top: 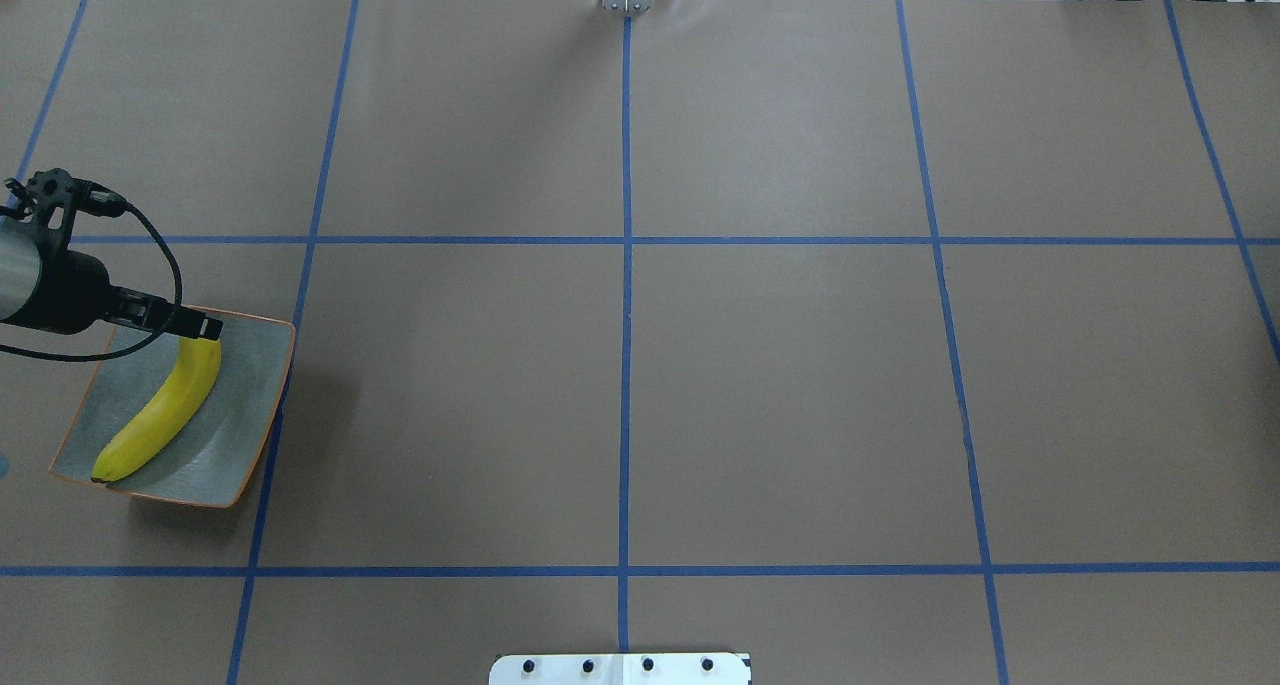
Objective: Transfer all bananas from basket to plate
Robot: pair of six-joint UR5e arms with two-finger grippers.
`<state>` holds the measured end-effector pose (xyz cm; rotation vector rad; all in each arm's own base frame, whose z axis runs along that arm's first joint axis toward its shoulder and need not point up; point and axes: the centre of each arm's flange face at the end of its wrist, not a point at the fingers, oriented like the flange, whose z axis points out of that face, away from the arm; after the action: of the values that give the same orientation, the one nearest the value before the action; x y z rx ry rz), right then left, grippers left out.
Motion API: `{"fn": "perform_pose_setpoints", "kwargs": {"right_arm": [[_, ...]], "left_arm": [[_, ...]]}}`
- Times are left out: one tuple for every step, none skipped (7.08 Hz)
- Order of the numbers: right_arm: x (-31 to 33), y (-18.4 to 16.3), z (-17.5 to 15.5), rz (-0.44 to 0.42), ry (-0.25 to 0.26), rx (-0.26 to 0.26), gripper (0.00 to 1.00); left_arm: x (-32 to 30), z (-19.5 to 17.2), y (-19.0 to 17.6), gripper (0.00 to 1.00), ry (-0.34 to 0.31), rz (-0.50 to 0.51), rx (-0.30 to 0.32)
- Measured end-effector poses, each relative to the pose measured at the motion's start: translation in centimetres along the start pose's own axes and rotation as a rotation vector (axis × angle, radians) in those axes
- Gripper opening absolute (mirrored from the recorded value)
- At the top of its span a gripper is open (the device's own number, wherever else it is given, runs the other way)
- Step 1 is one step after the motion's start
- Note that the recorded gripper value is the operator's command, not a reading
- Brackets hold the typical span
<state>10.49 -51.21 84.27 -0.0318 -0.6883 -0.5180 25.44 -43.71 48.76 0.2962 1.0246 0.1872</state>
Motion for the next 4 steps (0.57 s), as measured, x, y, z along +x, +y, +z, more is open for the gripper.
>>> {"fn": "perform_pose_setpoints", "kwargs": {"right_arm": [[0.06,0.14,0.15,-0.001,-0.001,-0.003,0.66],[0.14,0.28,0.25,-0.005,0.0,-0.006,0.66],[0.23,0.43,0.27,-0.008,0.004,-0.01,0.57],[0.33,0.61,0.35,-0.007,0.006,-0.013,0.37]], "left_arm": [[0.04,-0.01,-0.05,1.0,0.001,0.001,0.001],[0.14,-0.02,-0.16,1.0,0.002,0.002,0.002],[0.34,-0.05,-0.35,1.0,0.005,0.003,0.005],[0.58,-0.13,-0.54,1.0,0.008,0.005,0.009]]}}
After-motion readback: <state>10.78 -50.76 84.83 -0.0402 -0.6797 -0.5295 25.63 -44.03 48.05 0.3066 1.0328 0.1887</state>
